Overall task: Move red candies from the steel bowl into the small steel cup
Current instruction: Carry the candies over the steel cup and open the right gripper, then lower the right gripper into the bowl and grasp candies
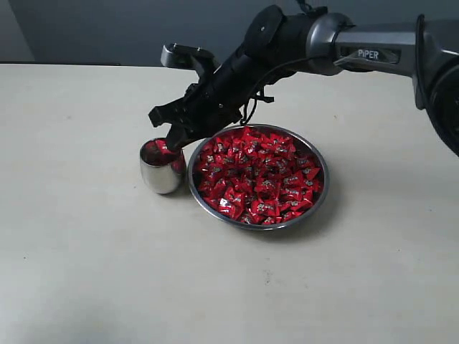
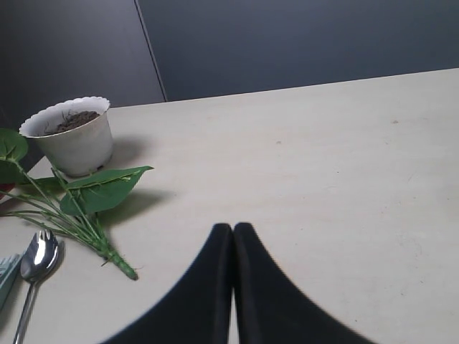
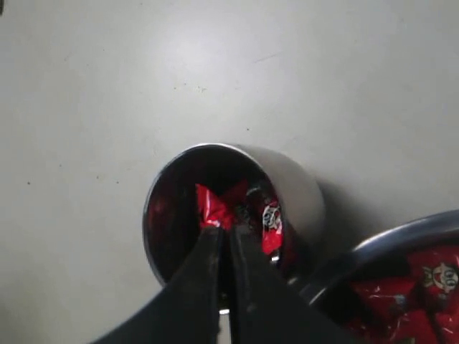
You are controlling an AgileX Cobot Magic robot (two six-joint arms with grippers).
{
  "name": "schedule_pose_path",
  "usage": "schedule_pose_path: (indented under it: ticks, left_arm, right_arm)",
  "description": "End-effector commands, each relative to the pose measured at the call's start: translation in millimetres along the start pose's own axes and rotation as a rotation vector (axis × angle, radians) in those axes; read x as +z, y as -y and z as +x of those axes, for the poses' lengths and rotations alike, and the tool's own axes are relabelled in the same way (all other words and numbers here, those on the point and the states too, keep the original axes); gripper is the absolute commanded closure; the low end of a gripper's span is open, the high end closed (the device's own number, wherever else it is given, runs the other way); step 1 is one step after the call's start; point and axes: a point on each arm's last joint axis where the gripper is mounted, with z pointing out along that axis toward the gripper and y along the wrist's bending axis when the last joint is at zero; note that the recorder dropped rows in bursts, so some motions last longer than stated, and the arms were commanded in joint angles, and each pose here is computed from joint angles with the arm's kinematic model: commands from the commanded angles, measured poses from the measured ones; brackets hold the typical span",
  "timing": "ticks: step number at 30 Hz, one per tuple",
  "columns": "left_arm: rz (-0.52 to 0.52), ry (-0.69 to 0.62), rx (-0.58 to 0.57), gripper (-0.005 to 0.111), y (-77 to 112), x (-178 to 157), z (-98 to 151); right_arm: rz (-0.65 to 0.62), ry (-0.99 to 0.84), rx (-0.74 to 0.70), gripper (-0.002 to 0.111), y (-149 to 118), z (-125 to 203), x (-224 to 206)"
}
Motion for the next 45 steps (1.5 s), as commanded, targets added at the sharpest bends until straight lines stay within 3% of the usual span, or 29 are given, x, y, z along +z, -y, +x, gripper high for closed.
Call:
schedule_pose_path:
  ticks: [1,7,15,21,27,37,40,45]
  left_arm:
    - [0.0,0.012,0.0,0.106,0.2,0.1,0.1]
    - [0.0,0.012,0.0,0.106,0.2,0.1,0.1]
    - [0.0,0.012,0.0,0.106,0.2,0.1,0.1]
    - [0.0,0.012,0.0,0.106,0.2,0.1,0.1]
    - [0.0,0.012,0.0,0.106,0.2,0.1,0.1]
    - [0.0,0.011,0.0,0.106,0.2,0.1,0.3]
    - [0.0,0.011,0.0,0.106,0.2,0.1,0.3]
    - [0.0,0.011,0.0,0.106,0.2,0.1,0.3]
  right_arm:
    - [-0.017,0.017,-0.015,0.108,-8.4,-5.5,-13.8]
    - [-0.019,0.014,-0.018,0.104,-9.7,-5.5,-15.5]
    - [0.001,0.073,0.037,0.06,-9.0,-11.3,-17.7]
    - [0.046,0.053,0.096,0.059,-10.1,-12.6,-47.4]
    - [0.239,-0.08,0.082,0.059,0.7,0.0,-77.1]
    - [0.324,-0.127,0.049,0.076,14.4,20.1,-69.6]
    - [0.332,-0.104,0.053,0.072,20.8,19.5,-61.2]
    - [0.3,-0.133,0.104,0.053,30.8,25.3,-40.6]
